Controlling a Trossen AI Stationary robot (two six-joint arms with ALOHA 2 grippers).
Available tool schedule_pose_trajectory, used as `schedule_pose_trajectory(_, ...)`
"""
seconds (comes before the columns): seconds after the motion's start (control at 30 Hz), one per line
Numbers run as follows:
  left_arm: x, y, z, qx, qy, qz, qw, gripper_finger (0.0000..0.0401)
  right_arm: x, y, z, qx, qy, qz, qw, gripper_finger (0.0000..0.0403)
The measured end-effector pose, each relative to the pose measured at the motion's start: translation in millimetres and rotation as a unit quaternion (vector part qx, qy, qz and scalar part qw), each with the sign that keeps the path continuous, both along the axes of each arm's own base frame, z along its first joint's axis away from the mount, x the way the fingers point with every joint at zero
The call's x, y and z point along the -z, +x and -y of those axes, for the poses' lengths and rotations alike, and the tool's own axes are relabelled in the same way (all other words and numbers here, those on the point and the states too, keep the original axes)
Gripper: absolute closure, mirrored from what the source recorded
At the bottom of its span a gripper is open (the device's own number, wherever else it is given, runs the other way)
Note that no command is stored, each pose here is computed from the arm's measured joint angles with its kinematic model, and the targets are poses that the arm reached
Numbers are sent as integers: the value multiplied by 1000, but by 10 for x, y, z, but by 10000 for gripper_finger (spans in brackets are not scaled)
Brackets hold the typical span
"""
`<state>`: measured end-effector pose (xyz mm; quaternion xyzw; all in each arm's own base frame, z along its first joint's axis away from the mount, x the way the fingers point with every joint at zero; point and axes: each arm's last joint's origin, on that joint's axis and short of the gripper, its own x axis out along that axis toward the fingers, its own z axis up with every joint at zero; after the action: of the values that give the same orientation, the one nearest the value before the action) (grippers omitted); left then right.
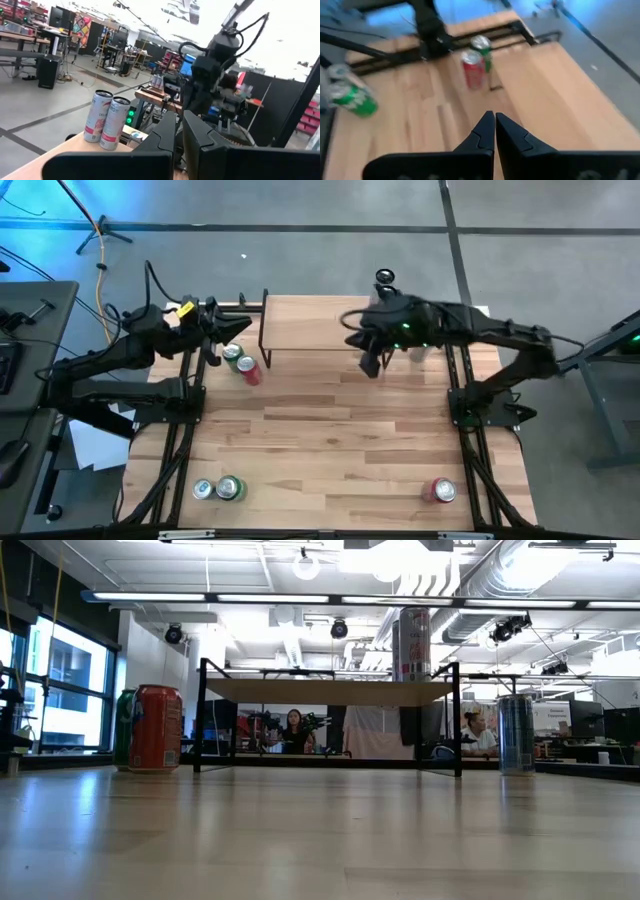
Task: Place canned beverage on shelf
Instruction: Put the top blue soda can on the shelf
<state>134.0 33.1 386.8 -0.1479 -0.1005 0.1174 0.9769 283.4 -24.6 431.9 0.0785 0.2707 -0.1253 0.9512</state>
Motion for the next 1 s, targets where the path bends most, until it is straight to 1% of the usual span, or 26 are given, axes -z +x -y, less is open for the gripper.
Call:
schedule_pose_trajectory(0.1,25,76,7,7,8,-12,1000,401,82,-204,-23,-11,1,75,997,403)
schedule_pose_trajectory(0.27,58,315,18,24,15,-12,1000,401,246,-557,-53,-19,-7,182,983,403)
schedule_pose_trajectory(0.33,84,444,25,29,19,-11,999,401,298,-662,-60,-20,-12,222,975,403)
schedule_pose_trajectory(0.43,110,640,42,39,28,3,999,401,389,-750,-70,-30,-28,257,966,403)
schedule_pose_trajectory(0.57,106,806,46,43,40,40,997,401,431,-815,-76,-36,-45,277,959,403)
schedule_pose_trajectory(0.67,133,866,34,41,39,39,998,401,456,-808,-76,-42,-56,270,960,403)
schedule_pose_trajectory(0.83,160,881,24,39,37,28,998,401,453,-806,-77,-43,-56,271,960,403)
schedule_pose_trajectory(1.0,138,852,28,40,35,34,998,401,413,-806,-77,-41,-51,293,954,403)
